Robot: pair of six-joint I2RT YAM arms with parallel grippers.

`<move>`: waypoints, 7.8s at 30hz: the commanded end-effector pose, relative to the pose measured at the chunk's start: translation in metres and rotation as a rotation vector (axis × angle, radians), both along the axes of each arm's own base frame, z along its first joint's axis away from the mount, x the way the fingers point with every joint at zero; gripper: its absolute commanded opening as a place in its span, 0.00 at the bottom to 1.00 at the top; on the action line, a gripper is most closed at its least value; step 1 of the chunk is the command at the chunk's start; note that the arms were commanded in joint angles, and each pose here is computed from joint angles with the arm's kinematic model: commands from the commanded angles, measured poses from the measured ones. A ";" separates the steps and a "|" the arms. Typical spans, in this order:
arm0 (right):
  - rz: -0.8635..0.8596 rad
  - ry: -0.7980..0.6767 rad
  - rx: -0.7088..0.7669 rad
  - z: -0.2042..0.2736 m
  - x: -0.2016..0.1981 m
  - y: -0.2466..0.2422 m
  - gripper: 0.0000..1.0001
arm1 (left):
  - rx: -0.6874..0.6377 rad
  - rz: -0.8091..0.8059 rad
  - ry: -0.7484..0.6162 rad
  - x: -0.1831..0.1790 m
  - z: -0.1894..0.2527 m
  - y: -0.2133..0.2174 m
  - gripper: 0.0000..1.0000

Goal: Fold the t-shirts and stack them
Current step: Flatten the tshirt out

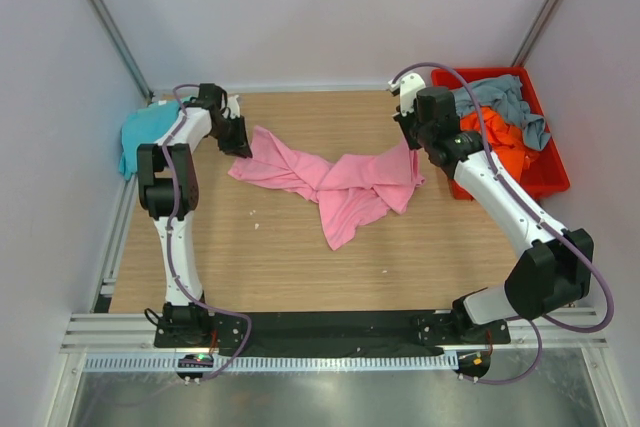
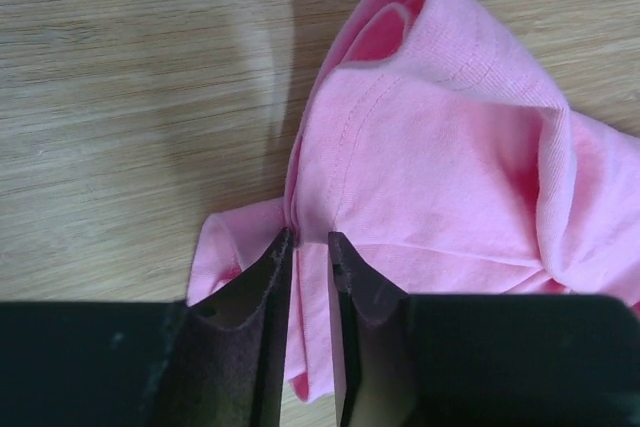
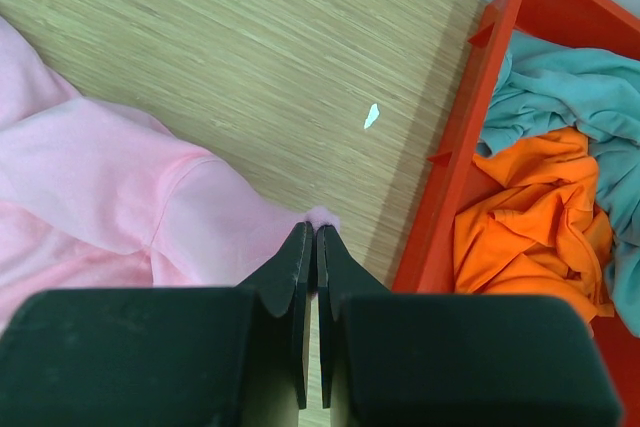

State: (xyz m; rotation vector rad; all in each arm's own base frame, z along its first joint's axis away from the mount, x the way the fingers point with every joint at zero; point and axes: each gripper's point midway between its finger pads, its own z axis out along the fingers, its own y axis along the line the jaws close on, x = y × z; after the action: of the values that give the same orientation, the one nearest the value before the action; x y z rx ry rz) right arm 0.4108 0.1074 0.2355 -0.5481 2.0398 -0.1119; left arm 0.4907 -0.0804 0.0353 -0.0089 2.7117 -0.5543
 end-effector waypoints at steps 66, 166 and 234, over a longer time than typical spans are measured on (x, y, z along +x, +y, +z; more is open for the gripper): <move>-0.012 -0.069 0.055 0.019 -0.002 -0.009 0.01 | -0.022 -0.027 -0.054 0.007 0.023 0.000 0.12; -0.084 -1.104 0.394 0.477 -0.228 -0.099 0.01 | 0.299 0.090 -1.413 -0.251 0.575 0.053 0.00; -0.069 -0.395 0.205 0.163 0.088 -0.048 0.01 | 0.409 -0.029 -0.831 -0.017 0.266 0.067 0.00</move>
State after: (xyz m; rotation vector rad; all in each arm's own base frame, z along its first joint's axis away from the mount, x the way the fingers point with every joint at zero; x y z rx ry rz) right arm 0.4646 0.0626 0.4104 -0.3076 1.7047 0.0009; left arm 0.4351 -0.0145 0.2985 0.2968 2.0551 0.0141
